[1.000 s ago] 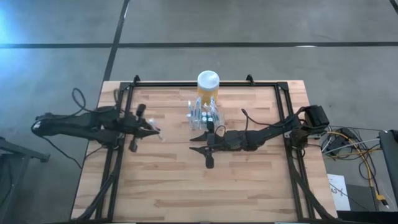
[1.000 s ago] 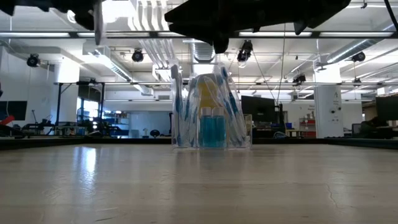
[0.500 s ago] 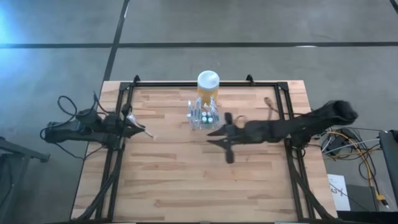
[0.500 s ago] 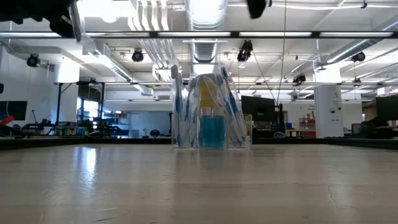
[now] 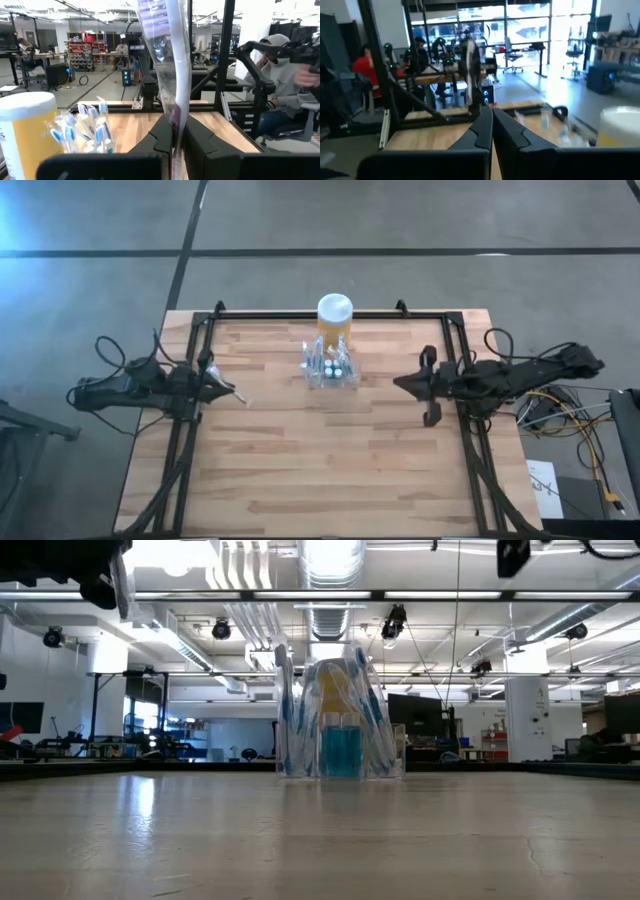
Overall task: Pick & Place toothbrushing station
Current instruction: Put the violet toothbrush into the transparent organizer
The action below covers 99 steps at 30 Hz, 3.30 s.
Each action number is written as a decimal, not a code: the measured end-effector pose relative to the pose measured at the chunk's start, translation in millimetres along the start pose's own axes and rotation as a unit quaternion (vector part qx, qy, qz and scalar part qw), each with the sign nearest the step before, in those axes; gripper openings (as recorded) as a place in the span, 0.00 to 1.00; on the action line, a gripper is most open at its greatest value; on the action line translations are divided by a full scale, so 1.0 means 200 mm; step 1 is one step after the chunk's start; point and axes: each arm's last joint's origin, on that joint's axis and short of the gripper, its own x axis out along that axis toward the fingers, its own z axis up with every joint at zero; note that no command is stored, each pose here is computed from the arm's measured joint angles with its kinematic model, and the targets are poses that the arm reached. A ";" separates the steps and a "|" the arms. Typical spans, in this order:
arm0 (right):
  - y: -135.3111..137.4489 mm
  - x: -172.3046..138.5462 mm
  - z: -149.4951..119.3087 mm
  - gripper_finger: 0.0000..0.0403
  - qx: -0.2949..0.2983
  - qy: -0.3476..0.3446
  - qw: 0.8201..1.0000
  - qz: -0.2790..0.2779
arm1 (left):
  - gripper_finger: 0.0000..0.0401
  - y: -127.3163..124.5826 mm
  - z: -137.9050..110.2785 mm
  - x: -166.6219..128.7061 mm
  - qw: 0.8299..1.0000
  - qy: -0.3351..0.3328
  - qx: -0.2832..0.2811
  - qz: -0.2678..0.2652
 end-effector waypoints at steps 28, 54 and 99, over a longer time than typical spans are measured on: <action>-0.13 -0.28 -0.50 0.02 0.023 -0.098 0.995 0.012 | 0.05 0.00 -0.09 0.03 1.000 0.025 -0.016 -0.008; -0.13 -0.21 -0.61 0.02 0.002 -0.013 0.998 -0.067 | 0.05 0.02 -0.26 0.41 0.989 0.009 0.149 -0.012; -0.13 -0.18 -0.60 0.02 -0.019 -0.022 0.997 -0.072 | 0.05 0.44 -0.62 1.06 0.971 0.089 0.050 0.215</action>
